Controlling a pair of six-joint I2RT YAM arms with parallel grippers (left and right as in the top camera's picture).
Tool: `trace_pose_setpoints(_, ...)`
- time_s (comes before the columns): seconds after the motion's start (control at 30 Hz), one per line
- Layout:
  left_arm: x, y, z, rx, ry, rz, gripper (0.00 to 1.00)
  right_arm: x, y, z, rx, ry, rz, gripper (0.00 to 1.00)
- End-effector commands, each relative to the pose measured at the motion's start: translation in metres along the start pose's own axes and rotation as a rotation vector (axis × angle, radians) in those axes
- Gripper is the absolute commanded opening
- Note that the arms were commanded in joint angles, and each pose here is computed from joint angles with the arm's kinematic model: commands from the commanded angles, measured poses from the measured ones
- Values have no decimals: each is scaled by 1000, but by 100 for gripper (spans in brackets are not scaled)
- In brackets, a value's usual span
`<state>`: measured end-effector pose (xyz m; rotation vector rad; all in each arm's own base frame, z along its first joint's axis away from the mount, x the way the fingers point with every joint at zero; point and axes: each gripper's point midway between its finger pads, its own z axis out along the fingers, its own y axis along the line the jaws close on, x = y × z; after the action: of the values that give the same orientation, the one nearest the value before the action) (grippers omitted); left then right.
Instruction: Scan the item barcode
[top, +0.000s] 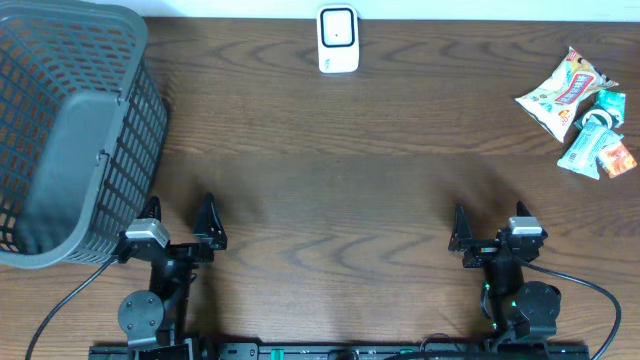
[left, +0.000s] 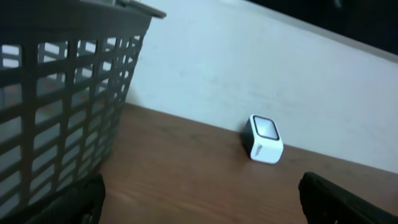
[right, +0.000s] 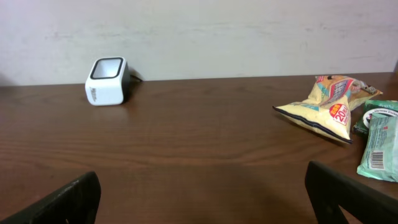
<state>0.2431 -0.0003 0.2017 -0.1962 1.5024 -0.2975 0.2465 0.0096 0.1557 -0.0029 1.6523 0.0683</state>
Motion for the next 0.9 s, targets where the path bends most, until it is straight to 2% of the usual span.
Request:
trace_pose_setpoints(0.0,2,-2,1,24,-22,22,97,1,-3,0,16,4,11,99)
trace_pose_setpoints(0.33,2,-10,1,59,-37,92,98,1,-3,0,16,4,11,99)
trace_pose_setpoints(0.87,58,14,-3,-30,193,158,98,1,-3,0,16,4,11,99)
